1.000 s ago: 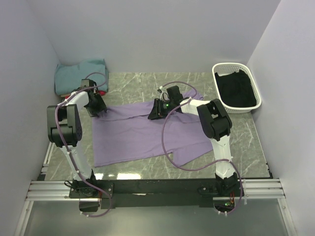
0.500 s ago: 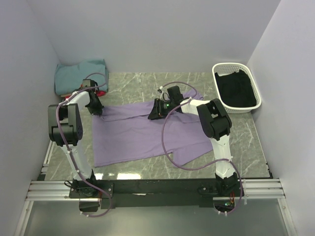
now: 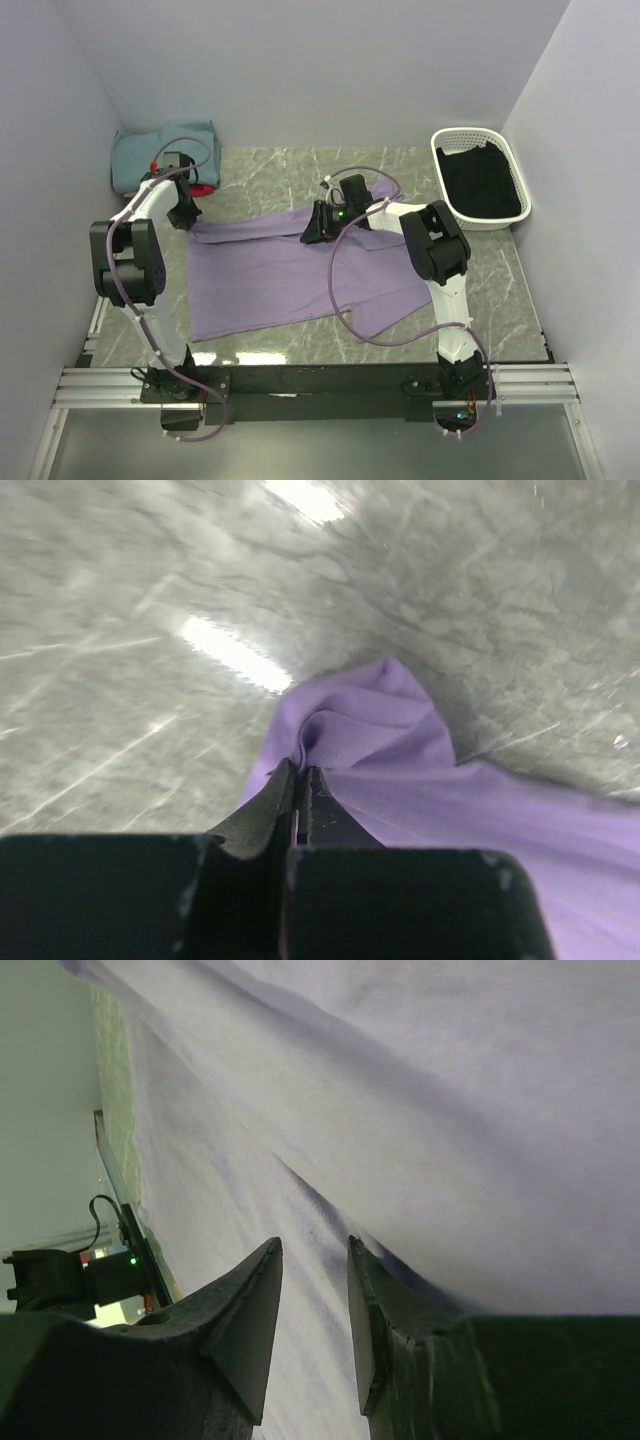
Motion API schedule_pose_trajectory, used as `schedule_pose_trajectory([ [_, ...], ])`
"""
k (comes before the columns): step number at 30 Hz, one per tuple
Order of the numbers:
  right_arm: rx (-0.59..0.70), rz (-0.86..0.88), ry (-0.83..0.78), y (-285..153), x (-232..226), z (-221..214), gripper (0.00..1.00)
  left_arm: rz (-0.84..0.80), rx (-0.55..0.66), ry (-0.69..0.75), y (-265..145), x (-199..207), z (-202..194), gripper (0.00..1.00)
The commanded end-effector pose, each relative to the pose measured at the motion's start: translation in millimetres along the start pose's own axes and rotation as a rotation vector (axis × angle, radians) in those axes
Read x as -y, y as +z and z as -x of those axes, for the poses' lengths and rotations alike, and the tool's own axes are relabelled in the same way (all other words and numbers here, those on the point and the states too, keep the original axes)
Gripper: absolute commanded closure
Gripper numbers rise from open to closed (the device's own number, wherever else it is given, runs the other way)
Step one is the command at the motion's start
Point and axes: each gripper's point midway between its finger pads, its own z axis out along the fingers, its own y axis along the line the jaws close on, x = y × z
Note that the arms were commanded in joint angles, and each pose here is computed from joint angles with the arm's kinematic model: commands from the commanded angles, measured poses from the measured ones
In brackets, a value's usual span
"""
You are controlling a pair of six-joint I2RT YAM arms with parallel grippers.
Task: Fold and stack the t-shirts
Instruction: Fold the tshirt
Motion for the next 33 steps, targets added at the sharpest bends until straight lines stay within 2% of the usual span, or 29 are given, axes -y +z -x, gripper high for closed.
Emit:
schedule_pose_trajectory([
  [1,-0.014,-0.067,0.030,5.7,24.8,-8.8,0.59,0.072,0.102,-0.071,-29.2,-25.6,28.7,0.99],
  [3,-0.013,-0.075,0.031,5.2,26.1,-9.7,0.59,0.085,0.083,-0.066,-25.5,-29.0,25.8,0.77],
  [7,-0.001,-0.102,0.018,0.0,24.6,-8.1,0.59,0.044,0.084,-0.076,-28.3,-22.2,27.7,0.50],
  [8,0.000,-0.104,0.002,-2.8,23.2,-7.5,0.59,0.044,0.093,-0.081,-30.1,-22.7,29.3,0.27],
  [9,0.011,-0.106,-0.014,-7.9,17.9,-5.1,0.59,0.046,0.107,-0.084,-35.0,-23.7,32.4,0.19],
  [11,0.031,-0.115,-0.033,-15.1,11.3,-1.5,0.59,0.031,0.124,-0.090,-41.6,-22.3,36.8,0.13],
  [15,0.115,-0.139,-0.105,-45.7,-21.5,17.8,0.60,-0.103,0.173,-0.122,-62.3,-3.6,48.9,0.09],
  [20,0.276,-0.293,-0.163,-86.7,-27.5,57.0,0.57,-0.379,0.213,-0.146,-91.8,41.3,58.4,0.05],
  [22,0.289,-0.320,-0.137,-95.2,-15.6,67.7,0.56,-0.460,0.209,-0.141,-96.9,56.8,60.3,0.03],
  [26,0.303,-0.399,-0.083,-99.3,13.7,95.1,0.57,-0.448,0.163,-0.093,-81.7,77.5,50.1,0.01],
  [28,0.275,-0.424,-0.043,-95.2,29.3,91.7,0.57,-0.454,0.144,-0.078,-75.3,85.1,43.6,0.01],
  [32,0.317,-0.495,0.006,-102.9,57.2,104.4,0.56,-0.480,0.116,-0.066,-53.5,99.5,33.0,0.00],
  [33,0.321,-0.540,0.041,-106.0,77.8,105.3,0.56,-0.504,0.101,-0.042,-55.9,112.5,26.4,0.00],
])
